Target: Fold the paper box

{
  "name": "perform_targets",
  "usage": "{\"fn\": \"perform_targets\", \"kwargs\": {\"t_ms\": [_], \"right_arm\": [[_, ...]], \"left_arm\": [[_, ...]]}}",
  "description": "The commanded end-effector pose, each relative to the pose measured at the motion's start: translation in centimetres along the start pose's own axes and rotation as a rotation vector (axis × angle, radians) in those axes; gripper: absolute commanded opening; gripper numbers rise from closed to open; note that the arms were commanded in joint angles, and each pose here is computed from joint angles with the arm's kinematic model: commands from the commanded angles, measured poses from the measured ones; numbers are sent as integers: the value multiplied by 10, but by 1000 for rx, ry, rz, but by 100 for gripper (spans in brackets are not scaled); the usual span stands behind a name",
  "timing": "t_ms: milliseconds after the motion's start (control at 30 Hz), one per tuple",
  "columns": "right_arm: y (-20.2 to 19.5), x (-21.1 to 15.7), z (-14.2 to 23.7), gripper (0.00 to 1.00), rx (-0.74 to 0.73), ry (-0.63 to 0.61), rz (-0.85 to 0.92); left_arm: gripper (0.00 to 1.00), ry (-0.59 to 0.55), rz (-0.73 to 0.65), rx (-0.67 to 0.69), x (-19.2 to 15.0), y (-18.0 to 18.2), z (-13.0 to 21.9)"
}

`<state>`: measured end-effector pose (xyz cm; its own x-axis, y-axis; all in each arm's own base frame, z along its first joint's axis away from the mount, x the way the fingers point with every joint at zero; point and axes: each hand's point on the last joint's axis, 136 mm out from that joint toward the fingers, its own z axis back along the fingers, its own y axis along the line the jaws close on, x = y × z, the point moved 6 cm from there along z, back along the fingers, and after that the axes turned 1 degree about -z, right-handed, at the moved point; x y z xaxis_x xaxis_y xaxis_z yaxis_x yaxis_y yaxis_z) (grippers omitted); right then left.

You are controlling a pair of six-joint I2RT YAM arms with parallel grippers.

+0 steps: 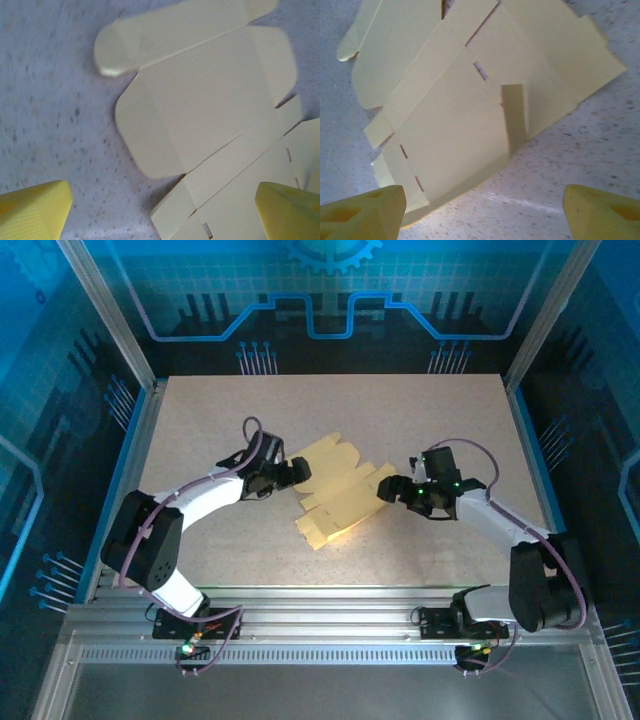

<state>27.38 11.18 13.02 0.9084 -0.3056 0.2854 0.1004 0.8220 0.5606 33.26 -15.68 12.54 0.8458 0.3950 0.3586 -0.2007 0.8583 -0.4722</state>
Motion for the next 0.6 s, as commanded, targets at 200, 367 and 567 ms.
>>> {"fn": "perform_targets", "kwargs": {"t_ms": [200, 367, 567], "right_arm": [[15, -3, -18, 83, 37, 31, -49], [14, -4, -18, 82, 28, 20, -51], [16, -2, -15, 82, 19, 9, -27]], "left_arm": [[64, 95, 320, -168, -22, -3, -22], [57, 150, 332, -182, -31, -1, -34], [50, 190, 363, -232, -42, 3, -47]]}}
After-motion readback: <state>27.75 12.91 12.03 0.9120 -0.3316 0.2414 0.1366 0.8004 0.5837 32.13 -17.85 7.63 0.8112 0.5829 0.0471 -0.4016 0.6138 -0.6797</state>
